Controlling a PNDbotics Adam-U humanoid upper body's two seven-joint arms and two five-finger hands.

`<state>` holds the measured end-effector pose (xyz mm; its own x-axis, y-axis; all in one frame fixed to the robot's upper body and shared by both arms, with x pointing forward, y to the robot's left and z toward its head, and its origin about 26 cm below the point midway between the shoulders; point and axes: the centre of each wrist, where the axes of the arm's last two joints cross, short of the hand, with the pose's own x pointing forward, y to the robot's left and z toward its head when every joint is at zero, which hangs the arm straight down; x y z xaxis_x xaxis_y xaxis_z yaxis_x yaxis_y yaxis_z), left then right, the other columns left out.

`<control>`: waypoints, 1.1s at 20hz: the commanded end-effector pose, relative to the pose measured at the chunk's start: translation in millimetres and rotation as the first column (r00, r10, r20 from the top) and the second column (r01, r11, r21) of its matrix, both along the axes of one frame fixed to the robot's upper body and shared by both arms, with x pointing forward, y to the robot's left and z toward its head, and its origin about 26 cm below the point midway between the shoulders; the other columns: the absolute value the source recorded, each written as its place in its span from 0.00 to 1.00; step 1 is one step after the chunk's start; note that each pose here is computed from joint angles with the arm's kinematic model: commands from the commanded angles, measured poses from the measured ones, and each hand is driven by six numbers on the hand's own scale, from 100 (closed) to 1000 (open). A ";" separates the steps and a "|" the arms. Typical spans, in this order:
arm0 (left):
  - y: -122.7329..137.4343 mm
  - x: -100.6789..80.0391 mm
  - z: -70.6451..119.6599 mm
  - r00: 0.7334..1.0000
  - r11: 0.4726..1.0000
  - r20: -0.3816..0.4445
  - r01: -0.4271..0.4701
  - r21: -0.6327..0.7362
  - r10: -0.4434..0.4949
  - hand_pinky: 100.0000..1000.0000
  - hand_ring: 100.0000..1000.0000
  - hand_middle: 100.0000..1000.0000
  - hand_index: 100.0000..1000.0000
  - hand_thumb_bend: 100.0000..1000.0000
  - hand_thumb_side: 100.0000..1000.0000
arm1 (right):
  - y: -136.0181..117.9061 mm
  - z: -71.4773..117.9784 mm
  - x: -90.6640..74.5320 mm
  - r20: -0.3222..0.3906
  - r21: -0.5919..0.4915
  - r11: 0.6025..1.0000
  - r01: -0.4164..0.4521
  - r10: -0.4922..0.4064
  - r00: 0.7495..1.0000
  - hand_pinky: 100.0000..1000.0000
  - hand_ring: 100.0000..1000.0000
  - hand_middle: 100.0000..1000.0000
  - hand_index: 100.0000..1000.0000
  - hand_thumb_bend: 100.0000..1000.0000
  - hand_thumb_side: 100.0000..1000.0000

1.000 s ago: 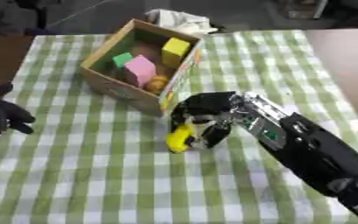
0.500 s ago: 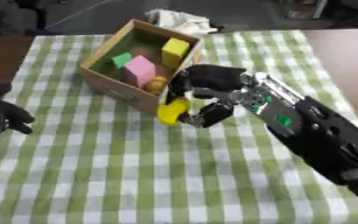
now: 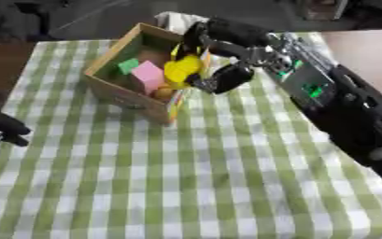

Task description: Pick up objects on the table and place them in the box.

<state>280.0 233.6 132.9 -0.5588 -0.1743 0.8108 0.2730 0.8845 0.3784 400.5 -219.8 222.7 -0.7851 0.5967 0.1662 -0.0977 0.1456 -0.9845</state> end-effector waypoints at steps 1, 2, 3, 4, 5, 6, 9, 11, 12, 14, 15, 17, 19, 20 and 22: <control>-0.9 -1.1 7.4 0.999 1.000 0.026 0.021 0.012 -0.022 0.49 0.56 0.49 0.87 0.00 0.65 | -3.8 4.0 15.2 -0.056 0.029 0.998 0.050 -0.048 0.997 0.74 0.53 0.51 0.62 0.00 0.00; -1.4 -1.0 7.5 0.999 1.000 0.025 0.025 0.011 -0.025 0.49 0.56 0.49 0.87 0.00 0.65 | -5.5 -1.1 23.2 -0.076 0.030 0.997 0.068 -0.065 0.995 0.74 0.53 0.53 0.64 0.00 0.00; -1.9 -0.9 7.7 0.999 1.000 0.026 0.028 0.011 -0.028 0.49 0.56 0.49 0.87 0.00 0.65 | -7.6 -6.4 30.7 -0.088 0.032 0.996 0.085 -0.082 0.993 0.74 0.54 0.55 0.66 0.00 0.00; -2.4 -0.7 8.0 0.999 0.999 0.027 0.031 0.011 -0.031 0.49 0.56 0.49 0.87 0.00 0.65 | -9.7 -11.3 36.9 -0.094 0.036 0.994 0.102 -0.098 0.991 0.74 0.54 0.56 0.68 0.00 0.00; -2.9 -0.6 8.3 0.999 0.999 0.028 0.034 0.010 -0.034 0.49 0.56 0.49 0.87 0.00 0.65 | -11.6 -15.6 41.7 -0.095 0.045 0.992 0.120 -0.115 0.989 0.74 0.54 0.58 0.70 0.00 0.00; -3.1 -0.5 8.3 0.999 0.999 0.028 0.036 0.009 -0.036 0.49 0.56 0.49 0.87 0.00 0.65 | -12.6 -19.5 45.1 -0.093 0.054 0.989 0.135 -0.130 0.987 0.74 0.54 0.58 0.70 0.00 0.00; -3.5 -0.5 8.5 0.999 0.999 0.027 0.037 0.008 -0.038 0.49 0.56 0.49 0.87 0.00 0.65 | -9.7 -27.3 50.4 -0.072 0.075 0.981 0.181 -0.176 0.982 0.74 0.57 0.67 0.78 0.00 0.00; -4.2 -0.4 8.6 0.999 0.999 0.028 0.042 0.007 -0.042 0.49 0.56 0.49 0.87 0.00 0.65 | -5.8 -31.2 51.8 -0.053 0.082 0.973 0.214 -0.210 0.976 0.74 0.60 0.74 0.85 0.00 0.00; -4.4 -0.4 8.6 0.999 0.999 0.027 0.043 0.007 -0.044 0.49 0.56 0.49 0.87 0.00 0.66 | -3.5 -32.6 51.9 -0.037 0.079 0.971 0.226 -0.224 0.974 0.75 0.61 0.76 0.87 0.00 0.00; -4.4 -0.4 8.6 0.999 0.999 0.026 0.043 0.007 -0.043 0.49 0.56 0.49 0.87 0.00 0.66 | 0.6 -34.8 51.4 0.000 0.068 0.967 0.245 -0.245 0.969 0.76 0.65 0.80 0.91 0.00 0.15; -4.4 -0.4 8.6 0.999 0.999 0.026 0.043 0.008 -0.043 0.49 0.56 0.49 0.87 0.00 0.65 | 2.6 -36.1 50.9 0.018 0.056 0.967 0.249 -0.250 0.968 0.78 0.70 0.85 0.94 0.00 0.30; -4.4 -0.3 8.8 0.999 0.999 0.026 0.042 0.007 -0.042 0.49 0.56 0.49 0.87 0.00 0.65 | 6.2 -38.4 49.6 0.051 0.020 0.969 0.248 -0.248 0.967 0.81 0.76 0.92 0.97 0.00 0.44; -4.4 -0.3 8.8 0.999 0.999 0.025 0.040 0.009 -0.040 0.49 0.56 0.49 0.87 0.00 0.65 | 8.9 -39.3 48.4 0.086 -0.020 0.969 0.246 -0.243 0.966 0.82 0.81 0.96 0.99 0.00 0.50; -4.4 -0.3 8.8 0.999 0.999 0.025 0.038 0.010 -0.038 0.49 0.56 0.49 0.87 0.00 0.65 | 9.9 -39.5 47.8 0.105 -0.038 0.968 0.246 -0.241 0.965 0.83 0.82 0.97 0.99 0.00 0.51; -4.3 -0.2 9.0 0.999 0.999 0.024 0.034 0.011 -0.035 0.49 0.56 0.49 0.87 0.00 0.65 | 10.6 -38.6 46.7 0.146 -0.062 0.965 0.255 -0.244 0.959 0.84 0.85 1.00 1.00 0.00 0.51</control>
<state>280.6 228.9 134.0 -0.5622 -0.1583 0.8117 0.3040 0.8733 0.3808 447.7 -212.4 169.9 -0.6128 0.7874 0.0663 0.0082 0.0903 -0.9959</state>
